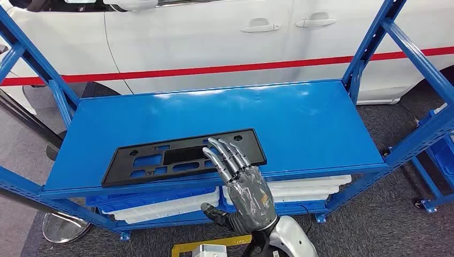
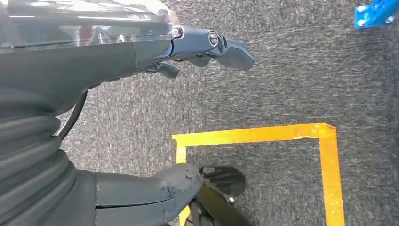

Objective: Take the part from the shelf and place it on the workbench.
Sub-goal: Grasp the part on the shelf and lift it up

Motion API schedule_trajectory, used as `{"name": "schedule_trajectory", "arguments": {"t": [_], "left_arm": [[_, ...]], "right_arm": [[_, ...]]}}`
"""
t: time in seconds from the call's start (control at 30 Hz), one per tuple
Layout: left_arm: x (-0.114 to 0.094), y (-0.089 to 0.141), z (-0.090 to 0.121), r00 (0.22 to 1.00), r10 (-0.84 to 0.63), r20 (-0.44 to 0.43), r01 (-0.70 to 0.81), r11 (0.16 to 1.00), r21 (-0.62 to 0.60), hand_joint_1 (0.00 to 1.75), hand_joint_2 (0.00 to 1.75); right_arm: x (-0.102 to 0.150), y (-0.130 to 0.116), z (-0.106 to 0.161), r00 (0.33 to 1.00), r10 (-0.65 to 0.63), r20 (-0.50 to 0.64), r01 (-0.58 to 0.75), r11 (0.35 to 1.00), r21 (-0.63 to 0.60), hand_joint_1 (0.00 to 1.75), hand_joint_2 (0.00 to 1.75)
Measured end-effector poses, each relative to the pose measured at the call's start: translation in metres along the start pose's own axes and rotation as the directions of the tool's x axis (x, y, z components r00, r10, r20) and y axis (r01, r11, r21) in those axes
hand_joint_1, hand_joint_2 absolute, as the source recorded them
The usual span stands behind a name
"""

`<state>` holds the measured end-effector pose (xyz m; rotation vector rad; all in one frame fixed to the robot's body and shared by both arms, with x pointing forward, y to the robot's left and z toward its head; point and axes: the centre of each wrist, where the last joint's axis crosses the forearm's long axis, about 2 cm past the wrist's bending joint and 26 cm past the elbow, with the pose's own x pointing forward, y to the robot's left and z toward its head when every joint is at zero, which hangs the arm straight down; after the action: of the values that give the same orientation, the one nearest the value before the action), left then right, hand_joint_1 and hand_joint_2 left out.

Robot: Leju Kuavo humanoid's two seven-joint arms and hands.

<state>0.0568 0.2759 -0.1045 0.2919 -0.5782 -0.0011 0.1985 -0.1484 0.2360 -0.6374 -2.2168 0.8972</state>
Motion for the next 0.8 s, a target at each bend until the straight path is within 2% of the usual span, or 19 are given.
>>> {"name": "schedule_trajectory", "arguments": {"t": [0.2, 0.4, 0.6, 0.8], "left_arm": [[0.002, 0.0, -0.001, 1.0, -0.016, 0.006, 0.016, 1.0, -0.014, 0.0, 1.75], [0.005, 0.0, -0.003, 0.999, -0.041, 0.019, 0.042, 0.999, -0.031, 0.0, 1.75], [0.011, 0.001, -0.006, 0.997, -0.073, 0.03, 0.075, 0.996, -0.055, 0.0, 1.75], [0.02, 0.0, -0.01, 0.996, -0.087, 0.029, 0.089, 0.993, -0.072, 0.0, 1.75]], "right_arm": [[-0.002, 0.011, -0.004, 0.983, 0.181, 0.001, -0.181, 0.983, -0.004, 0.0, 1.75], [-0.016, 0.035, -0.006, 0.94, 0.342, -0.005, -0.342, 0.939, 0.028, 0.0, 1.75], [-0.032, 0.066, -0.003, 0.917, 0.399, 0.007, -0.397, 0.91, 0.117, 0.0, 1.75], [-0.041, 0.091, -0.007, 0.925, 0.38, -0.003, -0.374, 0.911, 0.173, 0.0, 1.75]]}}
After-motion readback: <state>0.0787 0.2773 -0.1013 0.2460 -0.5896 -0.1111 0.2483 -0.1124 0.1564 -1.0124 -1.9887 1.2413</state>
